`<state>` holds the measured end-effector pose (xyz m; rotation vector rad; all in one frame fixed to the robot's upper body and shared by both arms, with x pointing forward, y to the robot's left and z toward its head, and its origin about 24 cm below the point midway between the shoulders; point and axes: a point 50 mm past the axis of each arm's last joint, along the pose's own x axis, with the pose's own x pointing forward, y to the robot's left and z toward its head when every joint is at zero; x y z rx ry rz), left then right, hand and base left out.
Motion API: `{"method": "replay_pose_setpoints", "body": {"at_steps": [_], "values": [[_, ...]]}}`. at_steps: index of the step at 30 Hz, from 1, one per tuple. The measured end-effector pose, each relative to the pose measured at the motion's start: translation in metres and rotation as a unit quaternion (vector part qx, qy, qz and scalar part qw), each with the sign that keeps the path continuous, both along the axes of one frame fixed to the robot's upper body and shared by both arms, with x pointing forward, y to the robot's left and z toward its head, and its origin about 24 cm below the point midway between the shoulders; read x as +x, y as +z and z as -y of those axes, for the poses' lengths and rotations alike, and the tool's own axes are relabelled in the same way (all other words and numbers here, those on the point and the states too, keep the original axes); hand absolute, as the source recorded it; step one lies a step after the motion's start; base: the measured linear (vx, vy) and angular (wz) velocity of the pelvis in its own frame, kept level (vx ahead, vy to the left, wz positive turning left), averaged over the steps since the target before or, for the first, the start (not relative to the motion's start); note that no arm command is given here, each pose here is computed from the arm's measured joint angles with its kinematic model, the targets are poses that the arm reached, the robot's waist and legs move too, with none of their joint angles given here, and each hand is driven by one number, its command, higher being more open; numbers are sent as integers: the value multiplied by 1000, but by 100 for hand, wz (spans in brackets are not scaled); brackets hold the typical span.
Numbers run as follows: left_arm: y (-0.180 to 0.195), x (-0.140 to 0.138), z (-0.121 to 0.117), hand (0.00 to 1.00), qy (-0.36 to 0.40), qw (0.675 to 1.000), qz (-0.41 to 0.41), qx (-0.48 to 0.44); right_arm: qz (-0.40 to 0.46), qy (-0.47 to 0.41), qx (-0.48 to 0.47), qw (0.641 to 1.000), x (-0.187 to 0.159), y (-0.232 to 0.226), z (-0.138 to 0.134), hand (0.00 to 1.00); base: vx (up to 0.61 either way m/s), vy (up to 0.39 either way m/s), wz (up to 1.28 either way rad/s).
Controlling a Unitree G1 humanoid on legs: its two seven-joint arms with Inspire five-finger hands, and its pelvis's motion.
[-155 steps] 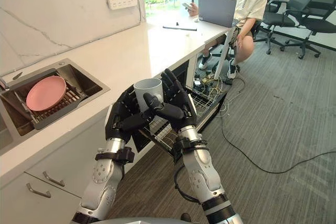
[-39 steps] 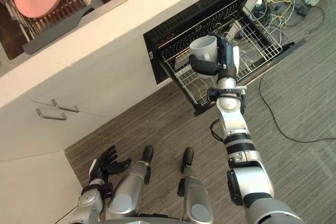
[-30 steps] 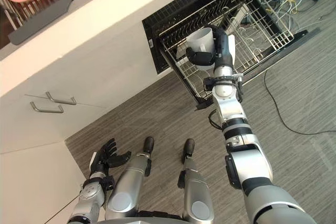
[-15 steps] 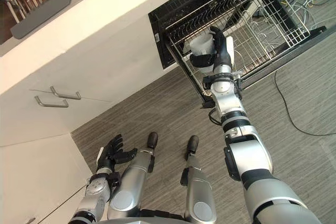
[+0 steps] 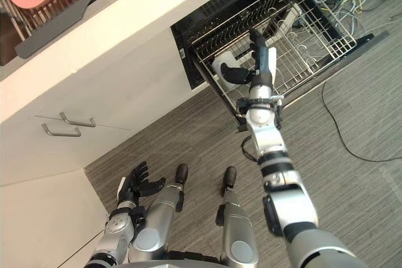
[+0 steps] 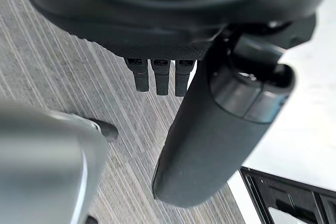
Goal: Walk over to the sink, pick up the cup, carry it to the dishwasher, place the cup inside the dishwasher, then close the dishwasher door
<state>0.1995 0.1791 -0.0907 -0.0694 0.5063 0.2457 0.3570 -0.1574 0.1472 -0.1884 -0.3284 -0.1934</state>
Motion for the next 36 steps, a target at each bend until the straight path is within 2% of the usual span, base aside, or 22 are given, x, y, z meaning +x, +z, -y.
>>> {"method": "replay_pose_setpoints", "body": {"at_steps": [6,14,22,27,29,36], "values": [[-14,-13,-4,90,6,999,-45,0,-10,0,32,999,-50,-36,3,90,36,-15,-5],[-31,-36,-7,90,5,995,-95,-3,33,4,44,998,-95,-39,10,90,31,-3,0],[-38,-46,-9,90,-4,993,-121,4,30,14,23,999,-111,-44,10,90,-9,-7,34],[-40,-49,-12,90,5,992,-128,3,63,18,13,998,-115,-30,12,90,-23,-3,68],[-41,-50,-7,90,-4,992,-130,2,86,10,-10,996,-110,-18,20,90,26,80,78],[-45,-61,-16,90,-10,988,-151,12,88,17,-26,996,-106,-17,13,90,78,182,41]]}}
